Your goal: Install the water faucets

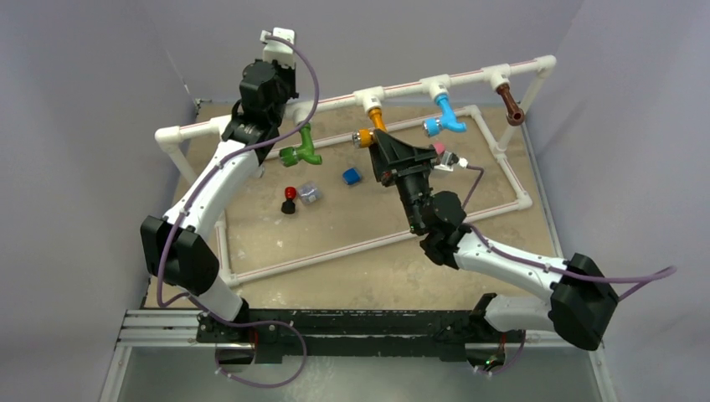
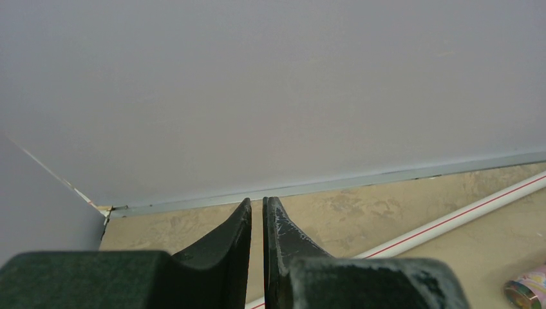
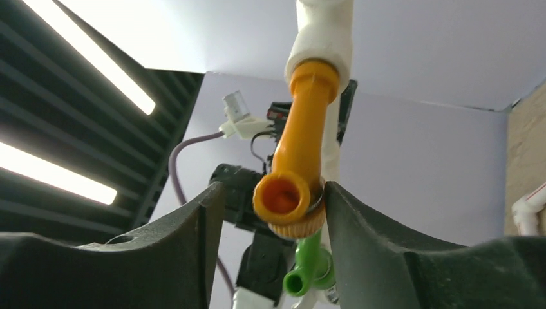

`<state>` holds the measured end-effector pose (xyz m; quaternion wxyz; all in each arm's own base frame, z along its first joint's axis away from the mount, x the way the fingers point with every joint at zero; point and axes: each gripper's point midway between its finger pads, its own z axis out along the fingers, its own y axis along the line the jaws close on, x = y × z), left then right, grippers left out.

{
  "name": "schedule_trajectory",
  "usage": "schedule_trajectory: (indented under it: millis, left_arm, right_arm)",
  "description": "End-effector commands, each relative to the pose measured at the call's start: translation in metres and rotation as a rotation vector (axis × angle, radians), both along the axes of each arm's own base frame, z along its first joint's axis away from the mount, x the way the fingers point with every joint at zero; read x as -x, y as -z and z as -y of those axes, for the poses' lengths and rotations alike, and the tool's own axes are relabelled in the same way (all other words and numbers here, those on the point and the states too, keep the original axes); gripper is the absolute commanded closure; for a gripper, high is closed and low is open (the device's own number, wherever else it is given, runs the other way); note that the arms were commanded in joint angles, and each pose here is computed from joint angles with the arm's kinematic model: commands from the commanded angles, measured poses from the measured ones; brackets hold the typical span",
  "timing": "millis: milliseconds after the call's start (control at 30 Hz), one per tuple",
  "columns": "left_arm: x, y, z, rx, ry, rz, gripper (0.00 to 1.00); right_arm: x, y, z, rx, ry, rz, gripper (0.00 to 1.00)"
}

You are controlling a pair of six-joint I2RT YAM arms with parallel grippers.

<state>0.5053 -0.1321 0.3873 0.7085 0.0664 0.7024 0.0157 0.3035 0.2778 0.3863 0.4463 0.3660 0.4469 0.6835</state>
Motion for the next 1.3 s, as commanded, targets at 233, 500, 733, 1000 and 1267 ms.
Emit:
schedule_trajectory:
  millis: [233,500,733,1000,1267]
  left_arm:
    - [-0.001,0.069,0.002,-0.088,0.006,-0.186,0.9]
    - [0.0,0.071,0.004,-0.096,0.006,-0.189,0.9]
    - [0.0,0.072,0.005,-0.105,0.006,-0.188,0.9]
    - [-0.001,0.073,0.006,-0.11,0.005,-0.187,0.9]
    - [-0.001,0.073,0.006,-0.109,0.005,-0.187,0.9]
  right_arm:
    - [0.031,-0.024,0.017,0.068,-0.015,0.091,0.21]
    - [0.041,-0.025,0.023,0.415,0.062,0.197,0.2]
    - [0.047,-0.044,0.033,0.804,0.158,0.363,0.2]
    - [0.055,-0.072,0.043,1.28,0.249,0.617,0.2]
    - [0.055,-0.085,0.055,1.708,0.378,0.882,0.19]
